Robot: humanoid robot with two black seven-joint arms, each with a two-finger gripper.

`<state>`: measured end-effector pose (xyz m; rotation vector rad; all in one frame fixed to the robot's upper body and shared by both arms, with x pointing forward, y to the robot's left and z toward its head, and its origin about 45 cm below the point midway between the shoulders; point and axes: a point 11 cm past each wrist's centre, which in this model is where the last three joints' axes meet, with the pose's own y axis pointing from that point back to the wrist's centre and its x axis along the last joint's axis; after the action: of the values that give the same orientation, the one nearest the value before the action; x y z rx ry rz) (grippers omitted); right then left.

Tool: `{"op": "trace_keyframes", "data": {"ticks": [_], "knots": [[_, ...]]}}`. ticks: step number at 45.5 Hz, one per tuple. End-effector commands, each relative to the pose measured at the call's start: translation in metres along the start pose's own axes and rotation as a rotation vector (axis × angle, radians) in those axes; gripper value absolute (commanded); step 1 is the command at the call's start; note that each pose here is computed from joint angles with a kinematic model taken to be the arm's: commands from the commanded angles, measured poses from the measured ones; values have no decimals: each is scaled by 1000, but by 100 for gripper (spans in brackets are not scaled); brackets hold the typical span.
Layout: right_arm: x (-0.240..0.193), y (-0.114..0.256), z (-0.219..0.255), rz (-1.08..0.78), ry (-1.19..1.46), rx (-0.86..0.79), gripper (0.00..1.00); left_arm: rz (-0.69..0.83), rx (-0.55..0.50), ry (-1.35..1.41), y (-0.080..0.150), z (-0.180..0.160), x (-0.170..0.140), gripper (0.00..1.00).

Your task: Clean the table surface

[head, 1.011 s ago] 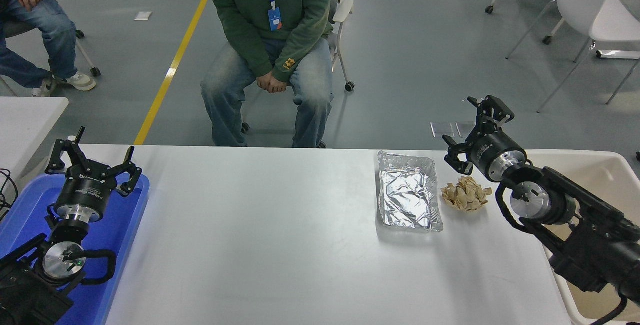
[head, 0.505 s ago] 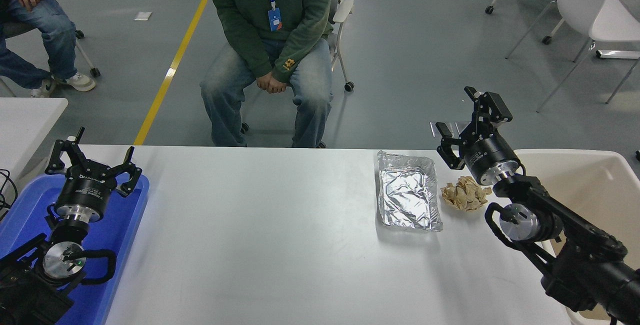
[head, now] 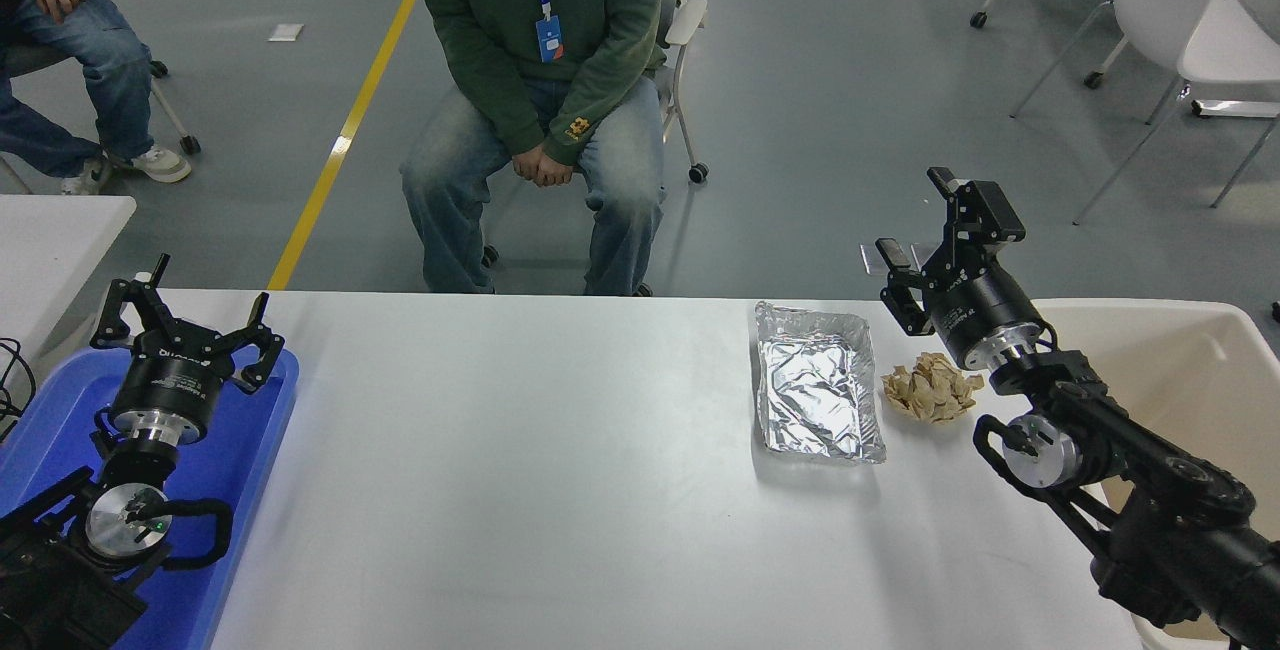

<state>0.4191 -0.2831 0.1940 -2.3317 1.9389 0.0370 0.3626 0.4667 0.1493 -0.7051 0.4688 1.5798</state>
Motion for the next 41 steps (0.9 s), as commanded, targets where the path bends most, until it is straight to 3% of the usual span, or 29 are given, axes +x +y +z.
{"op": "trace_keyframes", "data": {"ticks": [1, 16, 41], "knots": [[6, 5, 16, 20, 120, -57, 100, 1, 0, -1, 0, 0, 0, 100], [-34, 12, 42, -19, 250, -83, 100, 0, 0, 0, 0, 0, 0, 100], [-32, 6, 34, -19, 251, -69, 100, 0, 0, 0, 0, 0, 0, 100]]}}
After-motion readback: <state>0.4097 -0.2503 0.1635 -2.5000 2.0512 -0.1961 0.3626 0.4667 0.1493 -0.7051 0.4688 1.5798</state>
